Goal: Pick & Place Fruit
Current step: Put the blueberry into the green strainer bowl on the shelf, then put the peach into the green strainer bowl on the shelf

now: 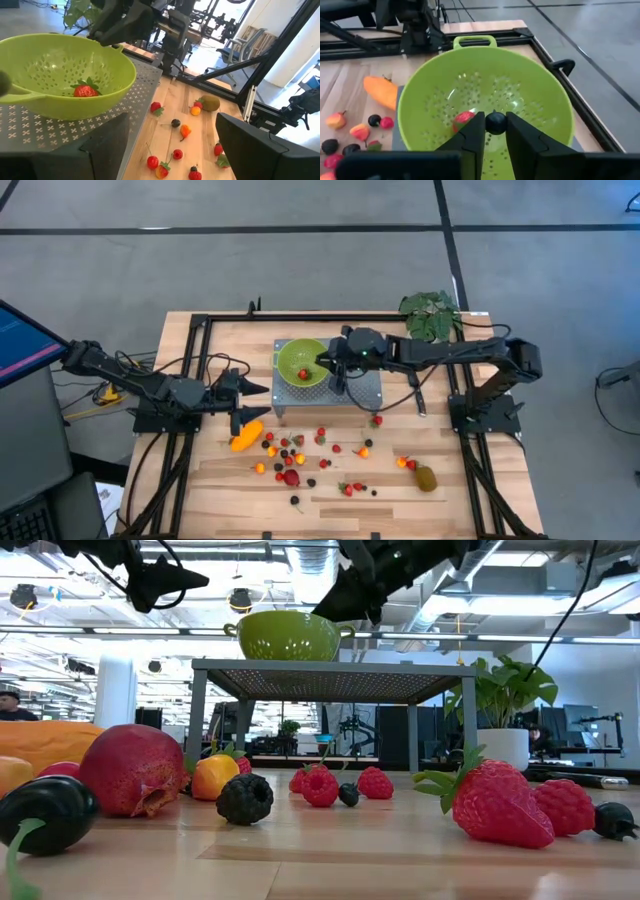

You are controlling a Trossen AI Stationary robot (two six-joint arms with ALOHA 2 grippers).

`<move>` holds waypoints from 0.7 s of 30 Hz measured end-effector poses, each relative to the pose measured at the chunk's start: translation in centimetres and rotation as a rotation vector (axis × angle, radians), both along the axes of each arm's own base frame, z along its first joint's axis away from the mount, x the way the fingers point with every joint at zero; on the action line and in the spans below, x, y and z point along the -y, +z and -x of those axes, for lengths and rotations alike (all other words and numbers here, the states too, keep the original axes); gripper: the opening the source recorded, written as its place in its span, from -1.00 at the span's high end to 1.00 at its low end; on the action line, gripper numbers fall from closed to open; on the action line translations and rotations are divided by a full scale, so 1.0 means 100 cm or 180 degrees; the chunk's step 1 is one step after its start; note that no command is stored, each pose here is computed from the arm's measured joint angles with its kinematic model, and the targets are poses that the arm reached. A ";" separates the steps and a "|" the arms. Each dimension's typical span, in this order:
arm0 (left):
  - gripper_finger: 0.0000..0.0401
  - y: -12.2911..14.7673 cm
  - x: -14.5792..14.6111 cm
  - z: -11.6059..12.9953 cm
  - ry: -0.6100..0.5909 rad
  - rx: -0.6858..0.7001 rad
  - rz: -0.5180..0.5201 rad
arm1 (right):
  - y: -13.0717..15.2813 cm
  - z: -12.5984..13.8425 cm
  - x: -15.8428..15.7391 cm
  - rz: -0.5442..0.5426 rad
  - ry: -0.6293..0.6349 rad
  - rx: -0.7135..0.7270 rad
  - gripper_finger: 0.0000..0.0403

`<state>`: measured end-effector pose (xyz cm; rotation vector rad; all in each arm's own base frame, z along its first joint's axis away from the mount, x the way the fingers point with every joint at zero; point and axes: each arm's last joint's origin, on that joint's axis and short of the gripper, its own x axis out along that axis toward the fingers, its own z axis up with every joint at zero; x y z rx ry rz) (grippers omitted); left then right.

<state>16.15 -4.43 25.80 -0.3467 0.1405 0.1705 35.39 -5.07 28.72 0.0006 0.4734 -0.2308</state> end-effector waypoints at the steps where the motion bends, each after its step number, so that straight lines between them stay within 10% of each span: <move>1: -0.45 0.000 0.000 0.000 0.0001 0.0009 0.0003 | 0.000 0.000 0.000 -0.0017 -0.0011 0.0016 0.64; 21: -0.45 0.001 0.000 0.000 0.0001 0.0023 0.0008 | 0.001 0.000 -0.002 -0.0066 -0.0018 0.0036 -0.21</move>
